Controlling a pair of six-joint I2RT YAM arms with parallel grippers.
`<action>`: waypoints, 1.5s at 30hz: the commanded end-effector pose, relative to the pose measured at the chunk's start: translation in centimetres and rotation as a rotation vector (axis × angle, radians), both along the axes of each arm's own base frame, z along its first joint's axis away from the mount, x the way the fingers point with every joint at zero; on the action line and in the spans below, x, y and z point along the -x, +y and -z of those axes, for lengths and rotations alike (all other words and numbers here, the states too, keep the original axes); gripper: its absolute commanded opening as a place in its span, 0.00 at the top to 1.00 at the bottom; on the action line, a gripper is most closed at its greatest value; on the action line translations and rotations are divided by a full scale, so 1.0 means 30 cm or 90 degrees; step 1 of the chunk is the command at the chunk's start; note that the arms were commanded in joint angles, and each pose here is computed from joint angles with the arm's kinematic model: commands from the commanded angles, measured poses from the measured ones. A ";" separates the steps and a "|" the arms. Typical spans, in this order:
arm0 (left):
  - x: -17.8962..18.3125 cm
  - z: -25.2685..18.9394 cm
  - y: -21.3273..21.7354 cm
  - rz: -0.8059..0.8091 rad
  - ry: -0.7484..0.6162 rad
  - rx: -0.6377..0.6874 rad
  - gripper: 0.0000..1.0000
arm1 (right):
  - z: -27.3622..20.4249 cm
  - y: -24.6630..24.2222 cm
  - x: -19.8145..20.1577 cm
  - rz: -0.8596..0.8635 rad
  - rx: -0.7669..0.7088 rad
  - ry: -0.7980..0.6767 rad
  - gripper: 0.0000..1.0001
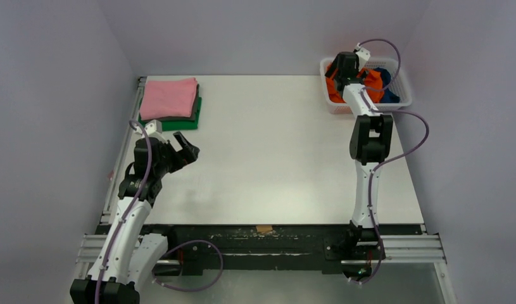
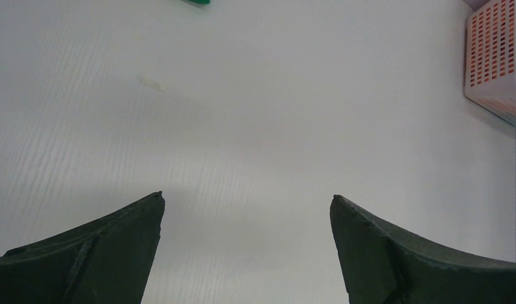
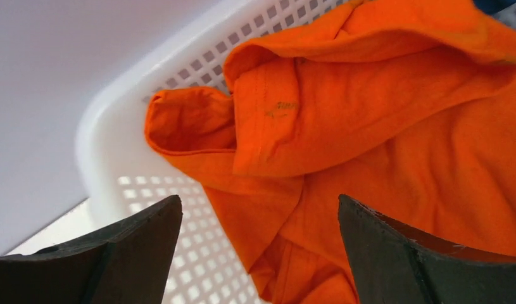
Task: Fold and stack the t-shirts
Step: Grab crumpled tshirt from bin with the right arm, then move the tshirt to the center of the board
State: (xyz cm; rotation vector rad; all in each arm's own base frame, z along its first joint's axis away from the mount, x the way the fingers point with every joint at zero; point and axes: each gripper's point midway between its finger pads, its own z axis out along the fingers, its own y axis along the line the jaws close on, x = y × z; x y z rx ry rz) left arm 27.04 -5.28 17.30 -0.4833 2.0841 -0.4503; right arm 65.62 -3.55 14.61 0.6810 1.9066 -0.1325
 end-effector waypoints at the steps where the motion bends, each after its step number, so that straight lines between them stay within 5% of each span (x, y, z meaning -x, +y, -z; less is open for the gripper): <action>1: -0.037 -0.064 0.018 -0.013 -0.039 -0.014 0.00 | -0.069 -0.013 -0.136 -0.001 -0.031 -0.116 0.11; 12: -0.028 -0.047 0.035 -0.031 -0.026 -0.021 0.00 | 0.180 -0.098 -0.283 0.033 -0.072 -0.179 0.28; 16: -0.029 -0.045 0.036 -0.032 -0.019 -0.022 0.00 | 0.176 -0.101 -0.283 0.041 -0.089 -0.203 0.62; 18: -0.031 -0.044 0.037 -0.033 -0.017 -0.023 0.00 | 0.124 -0.113 -0.281 0.048 -0.084 -0.220 1.00; 25: -0.039 -0.035 0.028 -0.028 -0.014 -0.016 0.00 | -0.266 -0.124 -0.244 0.020 -0.031 -0.296 1.00; 35: -0.033 -0.046 -0.001 -0.004 -0.010 0.006 0.00 | -0.774 0.011 -0.024 -0.096 -0.077 -0.421 1.00; 45: -0.005 -0.053 -0.026 0.015 -0.016 0.028 0.00 | -1.173 0.315 0.244 -0.322 -0.075 -0.462 1.00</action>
